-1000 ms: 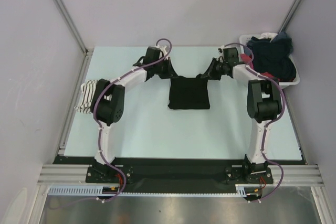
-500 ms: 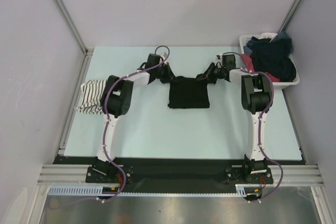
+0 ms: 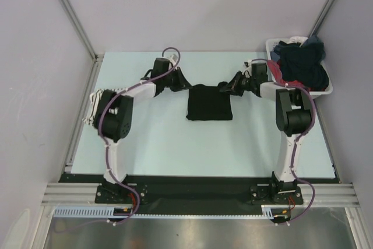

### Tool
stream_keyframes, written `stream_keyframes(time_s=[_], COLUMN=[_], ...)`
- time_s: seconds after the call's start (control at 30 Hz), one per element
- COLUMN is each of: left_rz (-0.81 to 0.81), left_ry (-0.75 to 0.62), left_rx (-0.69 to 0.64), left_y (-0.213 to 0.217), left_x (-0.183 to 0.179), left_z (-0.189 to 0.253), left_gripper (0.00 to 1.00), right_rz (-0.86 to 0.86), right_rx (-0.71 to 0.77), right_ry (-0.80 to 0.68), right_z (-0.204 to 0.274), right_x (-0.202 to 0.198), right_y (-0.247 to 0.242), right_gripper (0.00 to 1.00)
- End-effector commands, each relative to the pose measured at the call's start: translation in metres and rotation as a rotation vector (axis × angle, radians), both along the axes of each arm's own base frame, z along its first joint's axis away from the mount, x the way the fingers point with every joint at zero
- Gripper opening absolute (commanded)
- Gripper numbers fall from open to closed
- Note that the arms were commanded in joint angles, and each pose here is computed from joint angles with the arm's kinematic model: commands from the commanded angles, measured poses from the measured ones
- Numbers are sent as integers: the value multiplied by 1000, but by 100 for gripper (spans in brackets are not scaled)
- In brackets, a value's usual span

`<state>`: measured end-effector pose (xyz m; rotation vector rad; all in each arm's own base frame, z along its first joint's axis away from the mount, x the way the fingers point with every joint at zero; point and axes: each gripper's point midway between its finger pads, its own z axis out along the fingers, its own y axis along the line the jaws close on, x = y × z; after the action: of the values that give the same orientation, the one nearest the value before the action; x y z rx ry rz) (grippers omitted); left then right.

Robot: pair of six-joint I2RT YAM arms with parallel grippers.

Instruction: Fold and stack the tank tops

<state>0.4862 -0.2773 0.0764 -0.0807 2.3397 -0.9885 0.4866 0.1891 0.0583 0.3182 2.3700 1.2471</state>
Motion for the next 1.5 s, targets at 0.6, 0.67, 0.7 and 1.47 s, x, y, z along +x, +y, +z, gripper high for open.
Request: stream_keyframes(time_s=[0.6,0.67,0.7,1.47], left_rz=[-169,-124,-114,82], left_ry=[85,109,104,-88], left_rx=[-70,-23,-12,279], left_y=[-37,-21,-16,35], left_x=[-135,-131,-130,-106], left_z=[-32,-48,-48,15], left_gripper=[9,8,7,78], right_rz=[148,105,91,-154], right_rx=[111,88,80,-473], right_ry=[61,126,142,-9], right_z=[-33,-52,-56,5], right_x=[-127,-125,-126,-88], right_y=[23,15,11,-61], right_gripper=[0,0,0,66])
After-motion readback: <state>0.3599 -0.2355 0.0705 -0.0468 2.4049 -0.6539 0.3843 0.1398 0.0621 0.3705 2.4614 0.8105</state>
